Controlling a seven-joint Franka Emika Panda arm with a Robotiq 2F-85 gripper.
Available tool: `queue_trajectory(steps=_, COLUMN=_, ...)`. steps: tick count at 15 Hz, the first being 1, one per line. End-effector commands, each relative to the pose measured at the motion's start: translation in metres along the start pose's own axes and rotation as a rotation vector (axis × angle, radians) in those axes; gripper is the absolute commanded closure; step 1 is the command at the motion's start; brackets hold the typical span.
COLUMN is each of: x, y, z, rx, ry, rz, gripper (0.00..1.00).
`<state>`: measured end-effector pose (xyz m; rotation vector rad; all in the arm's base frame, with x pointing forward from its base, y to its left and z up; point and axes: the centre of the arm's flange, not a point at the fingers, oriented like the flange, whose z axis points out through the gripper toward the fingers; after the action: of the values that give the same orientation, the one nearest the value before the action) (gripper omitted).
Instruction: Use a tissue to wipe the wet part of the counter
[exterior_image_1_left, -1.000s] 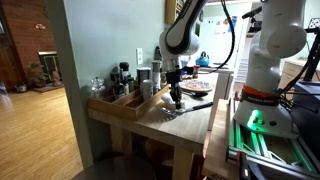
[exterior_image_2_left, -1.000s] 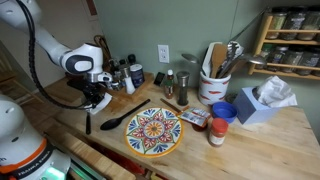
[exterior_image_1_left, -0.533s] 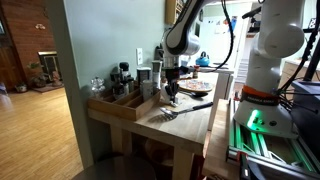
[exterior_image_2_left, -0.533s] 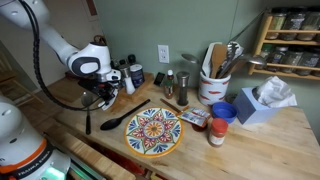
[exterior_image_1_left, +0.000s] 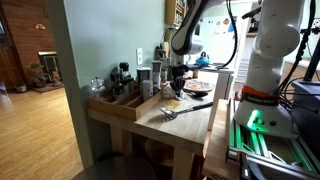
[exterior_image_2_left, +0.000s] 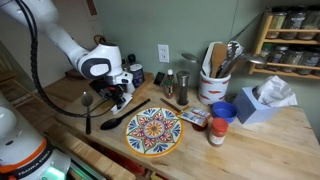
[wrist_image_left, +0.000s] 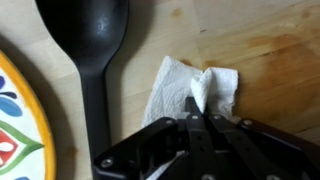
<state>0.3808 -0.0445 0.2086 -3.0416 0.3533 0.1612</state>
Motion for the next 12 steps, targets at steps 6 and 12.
queue_trajectory(steps=6, x=-0.03, y=-0.071, z=0.013, rx=0.05, ry=-0.028, rz=-0.189, gripper=0.99)
queue_trajectory(steps=12, x=-0.047, y=-0.128, z=0.017, rx=0.053, ry=-0.008, rz=-0.317, gripper=0.99)
